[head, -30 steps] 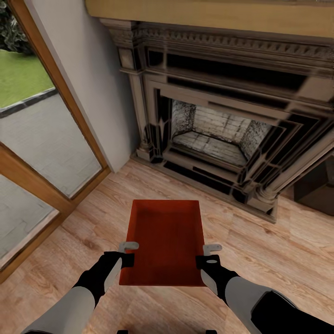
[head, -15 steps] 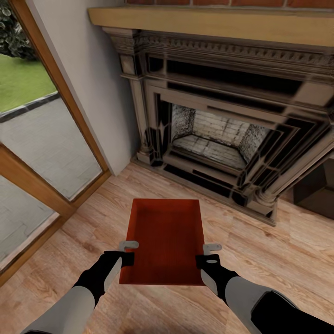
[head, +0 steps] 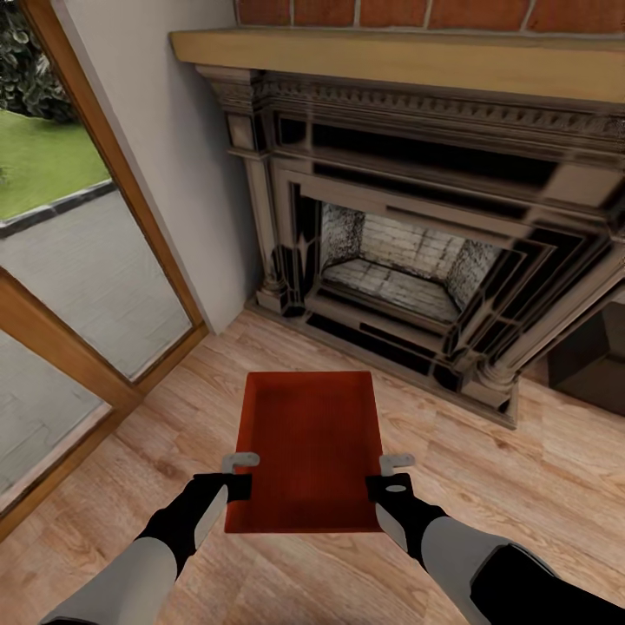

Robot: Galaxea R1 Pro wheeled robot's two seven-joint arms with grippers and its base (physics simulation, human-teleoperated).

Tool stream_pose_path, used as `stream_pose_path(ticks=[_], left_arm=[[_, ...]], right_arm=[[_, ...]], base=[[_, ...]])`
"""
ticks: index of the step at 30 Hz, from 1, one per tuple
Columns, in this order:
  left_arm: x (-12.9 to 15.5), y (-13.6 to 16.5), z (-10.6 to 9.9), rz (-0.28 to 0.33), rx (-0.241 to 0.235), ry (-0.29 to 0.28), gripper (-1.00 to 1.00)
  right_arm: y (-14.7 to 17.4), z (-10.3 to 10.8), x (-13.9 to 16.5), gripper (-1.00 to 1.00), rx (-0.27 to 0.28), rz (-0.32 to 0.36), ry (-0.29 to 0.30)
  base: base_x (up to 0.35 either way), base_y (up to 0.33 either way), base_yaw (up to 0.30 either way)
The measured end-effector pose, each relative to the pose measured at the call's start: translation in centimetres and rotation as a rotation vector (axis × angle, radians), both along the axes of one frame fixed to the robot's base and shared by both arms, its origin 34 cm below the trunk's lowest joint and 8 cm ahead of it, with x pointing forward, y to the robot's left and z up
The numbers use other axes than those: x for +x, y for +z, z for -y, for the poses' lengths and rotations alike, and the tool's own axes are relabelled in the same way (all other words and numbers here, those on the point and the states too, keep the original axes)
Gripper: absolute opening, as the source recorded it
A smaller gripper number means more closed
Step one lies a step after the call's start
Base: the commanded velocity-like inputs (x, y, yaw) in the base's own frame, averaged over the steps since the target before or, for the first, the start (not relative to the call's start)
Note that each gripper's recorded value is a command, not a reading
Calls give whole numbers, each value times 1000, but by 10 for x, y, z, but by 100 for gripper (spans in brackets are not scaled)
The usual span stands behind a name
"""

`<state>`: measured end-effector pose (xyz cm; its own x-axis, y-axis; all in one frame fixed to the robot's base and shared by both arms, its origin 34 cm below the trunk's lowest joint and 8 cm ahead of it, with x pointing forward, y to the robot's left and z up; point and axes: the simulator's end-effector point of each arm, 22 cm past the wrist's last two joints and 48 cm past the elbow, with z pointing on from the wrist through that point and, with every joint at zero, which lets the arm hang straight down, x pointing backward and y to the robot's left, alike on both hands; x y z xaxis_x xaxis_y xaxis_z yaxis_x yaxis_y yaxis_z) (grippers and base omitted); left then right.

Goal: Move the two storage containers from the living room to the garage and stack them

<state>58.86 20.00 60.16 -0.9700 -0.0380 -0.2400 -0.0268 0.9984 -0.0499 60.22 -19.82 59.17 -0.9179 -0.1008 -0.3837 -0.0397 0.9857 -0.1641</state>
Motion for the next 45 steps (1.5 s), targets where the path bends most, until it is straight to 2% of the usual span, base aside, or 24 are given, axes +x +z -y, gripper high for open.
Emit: stream_pose_path(ticks=[45], left_arm=[[23,32,-1,71,-4,2,-100]], right_arm=[[35,-1,25,-100,-5,71,2]], base=[[0,0,0]])
